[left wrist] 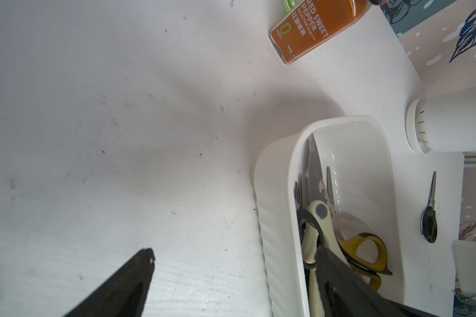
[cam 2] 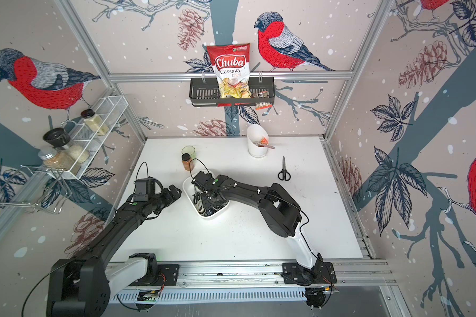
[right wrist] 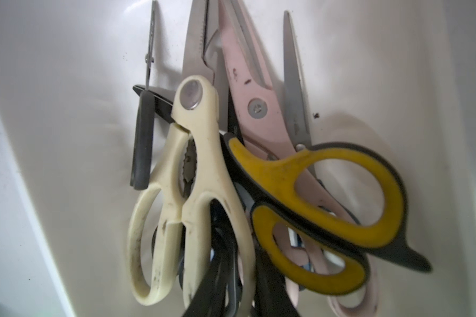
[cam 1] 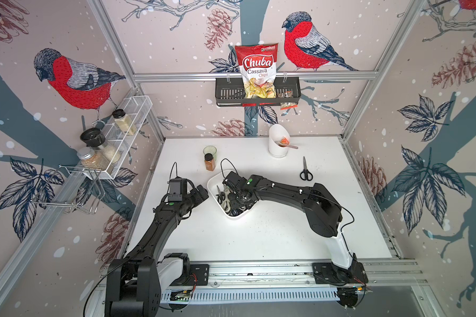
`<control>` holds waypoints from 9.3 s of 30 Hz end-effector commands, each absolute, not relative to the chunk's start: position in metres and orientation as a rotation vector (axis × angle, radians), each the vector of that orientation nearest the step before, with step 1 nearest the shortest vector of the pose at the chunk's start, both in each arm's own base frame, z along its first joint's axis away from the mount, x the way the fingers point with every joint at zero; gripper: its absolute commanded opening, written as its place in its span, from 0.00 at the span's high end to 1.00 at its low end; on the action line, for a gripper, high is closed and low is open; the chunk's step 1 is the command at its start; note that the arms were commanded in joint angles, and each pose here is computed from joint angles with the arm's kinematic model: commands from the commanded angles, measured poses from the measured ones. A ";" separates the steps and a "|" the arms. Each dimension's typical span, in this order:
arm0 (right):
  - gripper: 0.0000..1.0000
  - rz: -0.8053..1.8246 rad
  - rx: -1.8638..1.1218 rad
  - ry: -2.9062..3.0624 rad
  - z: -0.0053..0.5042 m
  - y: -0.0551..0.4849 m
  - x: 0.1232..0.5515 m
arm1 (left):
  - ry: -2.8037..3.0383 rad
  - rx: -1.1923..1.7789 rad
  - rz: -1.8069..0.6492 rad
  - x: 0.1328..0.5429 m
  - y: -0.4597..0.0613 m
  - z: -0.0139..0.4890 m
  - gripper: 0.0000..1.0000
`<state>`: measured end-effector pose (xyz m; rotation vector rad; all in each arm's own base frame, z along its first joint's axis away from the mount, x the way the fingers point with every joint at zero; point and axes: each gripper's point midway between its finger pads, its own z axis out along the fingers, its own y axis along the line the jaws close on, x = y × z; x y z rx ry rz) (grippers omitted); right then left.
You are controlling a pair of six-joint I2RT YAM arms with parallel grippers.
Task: Take the scissors out of the storage box
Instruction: Pick up the scissors from the storage box, then place the scissors at the center of the board, then pick up the scissors from the storage box, then place the scissors at the center of the board.
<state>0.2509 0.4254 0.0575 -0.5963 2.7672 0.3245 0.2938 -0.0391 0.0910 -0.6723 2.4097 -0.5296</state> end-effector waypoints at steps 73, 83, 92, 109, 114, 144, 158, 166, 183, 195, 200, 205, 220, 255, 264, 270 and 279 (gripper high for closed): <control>0.99 -0.127 -0.020 2.856 0.028 0.118 0.422 | 2.456 -0.591 -0.580 0.330 -0.068 0.095 0.05; 0.88 -0.134 -0.057 2.867 0.018 0.114 0.424 | 2.444 -0.609 -0.572 0.325 -0.066 0.094 0.05; 0.83 -0.115 -0.060 2.879 0.010 0.113 0.423 | 2.436 -0.623 -0.562 0.323 -0.063 0.095 0.05; 0.69 -0.010 -0.098 2.763 0.080 0.143 0.433 | 2.408 -0.637 -0.535 0.322 -0.058 0.104 0.05; 0.67 0.142 -0.262 2.717 0.108 0.205 0.410 | 2.412 -0.641 -0.536 0.323 -0.058 0.102 0.05; 0.68 0.085 -1.190 2.635 0.085 0.426 0.262 | 2.410 -0.671 -0.526 0.302 -0.029 0.092 0.05; 0.70 -0.082 -1.262 2.611 0.063 0.418 0.262 | 2.404 -0.684 -0.519 0.300 -0.026 0.091 0.05; 0.71 -0.110 -1.304 2.609 0.052 0.416 0.260 | 2.400 -0.691 -0.514 0.299 -0.025 0.092 0.05; 0.78 -0.119 -1.302 2.607 0.043 0.415 0.259 | 2.395 -0.692 -0.499 0.297 -0.022 0.094 0.05; 1.00 -0.064 -1.258 2.596 0.056 0.417 0.262 | 2.393 -0.692 -0.495 0.297 -0.022 0.094 0.05; 1.00 0.059 -1.197 2.602 0.076 0.421 0.265 | 2.394 -0.693 -0.494 0.297 -0.022 0.094 0.05; 1.00 0.193 -1.116 2.592 0.102 0.425 0.271 | 2.390 -0.696 -0.495 0.298 -0.021 0.093 0.05; 1.00 0.354 -0.364 2.728 0.132 0.354 0.354 | 2.402 -0.716 -0.580 0.309 -0.031 0.088 0.05; 1.00 0.339 0.146 2.930 0.018 0.271 0.422 | 2.365 -0.804 -0.573 0.321 -0.025 0.090 0.05; 0.81 0.343 0.140 2.925 0.018 0.272 0.425 | 2.358 -0.805 -0.569 0.320 -0.025 0.094 0.05; 0.70 0.367 0.112 2.875 0.044 0.276 0.429 | 2.358 -0.806 -0.566 0.318 -0.024 0.095 0.05; 0.69 0.398 -0.228 2.777 0.101 0.317 0.405 | 2.363 -0.801 -0.581 0.317 -0.026 0.093 0.05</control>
